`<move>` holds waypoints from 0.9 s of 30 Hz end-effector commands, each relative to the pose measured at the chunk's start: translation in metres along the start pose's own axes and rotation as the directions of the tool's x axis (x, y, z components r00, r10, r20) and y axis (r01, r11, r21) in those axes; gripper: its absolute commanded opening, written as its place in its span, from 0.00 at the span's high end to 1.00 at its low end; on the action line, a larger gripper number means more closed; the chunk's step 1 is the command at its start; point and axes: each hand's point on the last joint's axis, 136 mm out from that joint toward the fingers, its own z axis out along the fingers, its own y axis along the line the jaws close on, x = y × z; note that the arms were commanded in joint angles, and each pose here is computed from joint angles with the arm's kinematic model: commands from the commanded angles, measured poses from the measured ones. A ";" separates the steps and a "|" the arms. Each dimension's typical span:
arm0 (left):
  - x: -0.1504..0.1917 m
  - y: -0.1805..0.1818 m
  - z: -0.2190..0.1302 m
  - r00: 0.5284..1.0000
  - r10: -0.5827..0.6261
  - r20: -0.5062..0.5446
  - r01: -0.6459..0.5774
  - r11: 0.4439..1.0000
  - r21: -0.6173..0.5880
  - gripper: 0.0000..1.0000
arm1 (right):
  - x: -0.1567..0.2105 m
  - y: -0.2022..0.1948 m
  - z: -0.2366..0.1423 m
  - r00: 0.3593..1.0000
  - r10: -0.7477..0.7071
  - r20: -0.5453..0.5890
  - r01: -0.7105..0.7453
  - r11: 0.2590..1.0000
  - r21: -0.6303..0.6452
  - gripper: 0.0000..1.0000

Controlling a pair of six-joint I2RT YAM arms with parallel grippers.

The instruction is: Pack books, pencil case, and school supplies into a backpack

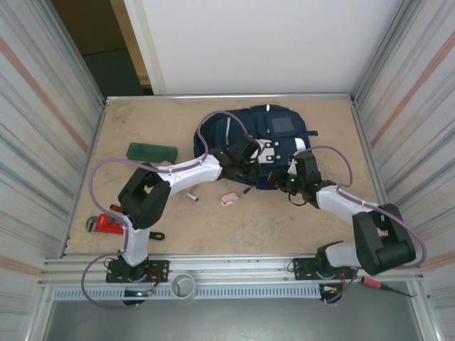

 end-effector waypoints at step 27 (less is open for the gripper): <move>-0.001 -0.020 0.026 0.986 0.157 -0.061 -0.165 0.972 -0.168 0.58 | -0.006 -0.052 0.006 0.996 0.093 0.017 -0.094 0.992 0.082 0.87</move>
